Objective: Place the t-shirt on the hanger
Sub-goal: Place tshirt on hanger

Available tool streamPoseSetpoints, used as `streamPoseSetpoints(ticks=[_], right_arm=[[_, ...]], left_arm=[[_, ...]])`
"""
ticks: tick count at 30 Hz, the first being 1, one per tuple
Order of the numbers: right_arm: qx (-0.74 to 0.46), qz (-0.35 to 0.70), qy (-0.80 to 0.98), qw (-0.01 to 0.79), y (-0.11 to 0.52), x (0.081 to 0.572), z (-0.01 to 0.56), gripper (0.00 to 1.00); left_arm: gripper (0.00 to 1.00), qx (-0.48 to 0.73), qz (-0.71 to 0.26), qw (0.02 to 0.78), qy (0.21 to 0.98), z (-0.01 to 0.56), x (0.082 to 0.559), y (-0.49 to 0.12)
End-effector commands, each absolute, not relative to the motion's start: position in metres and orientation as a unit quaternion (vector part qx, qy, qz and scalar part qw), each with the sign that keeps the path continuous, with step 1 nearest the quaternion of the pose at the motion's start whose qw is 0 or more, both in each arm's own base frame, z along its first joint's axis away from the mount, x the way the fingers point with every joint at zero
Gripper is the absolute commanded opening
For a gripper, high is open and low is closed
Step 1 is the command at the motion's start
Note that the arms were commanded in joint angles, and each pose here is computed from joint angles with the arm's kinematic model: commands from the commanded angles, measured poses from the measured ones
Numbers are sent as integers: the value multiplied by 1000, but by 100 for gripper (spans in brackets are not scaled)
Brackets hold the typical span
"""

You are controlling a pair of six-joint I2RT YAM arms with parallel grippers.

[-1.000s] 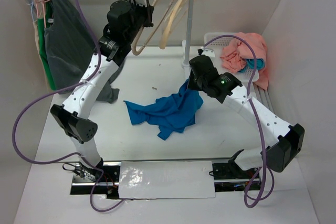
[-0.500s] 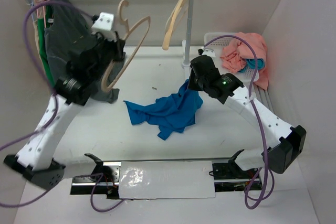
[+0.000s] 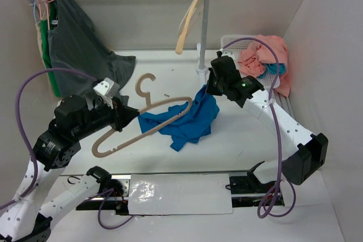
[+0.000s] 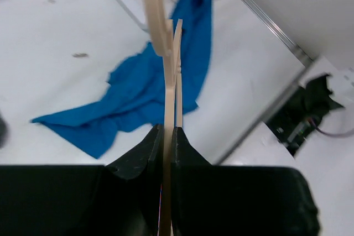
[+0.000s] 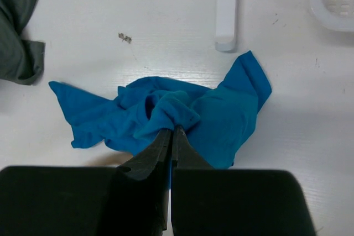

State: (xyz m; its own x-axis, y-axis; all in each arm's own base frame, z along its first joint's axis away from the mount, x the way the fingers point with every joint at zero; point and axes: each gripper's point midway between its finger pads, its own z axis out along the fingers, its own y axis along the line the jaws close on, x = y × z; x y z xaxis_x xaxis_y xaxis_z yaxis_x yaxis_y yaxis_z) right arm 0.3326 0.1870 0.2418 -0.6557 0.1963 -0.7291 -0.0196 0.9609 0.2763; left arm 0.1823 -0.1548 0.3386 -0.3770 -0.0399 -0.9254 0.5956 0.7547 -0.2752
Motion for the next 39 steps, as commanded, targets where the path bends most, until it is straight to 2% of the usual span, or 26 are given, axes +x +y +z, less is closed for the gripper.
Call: streamPoseSetpoints(ticks=[1,6,13,22,39], right_arm=[[39,155,890,427,195,340,254,0],[42,159,888,429,194,342,258,0],[41,156,888,431,189,340,261,0],[40,159,888,429,188,335,261,0],[37,159,889,428,187,338,263,0]], left_arm=[[0,241,-397,518,718,365,154,-184],[0,260,-416,517,701,372,158,-195],[0,219,-374,550,713,375,190,-189],[0,236,-342,573,707,385,210,-190],[0,244,-326,580,706,387,216,-189]])
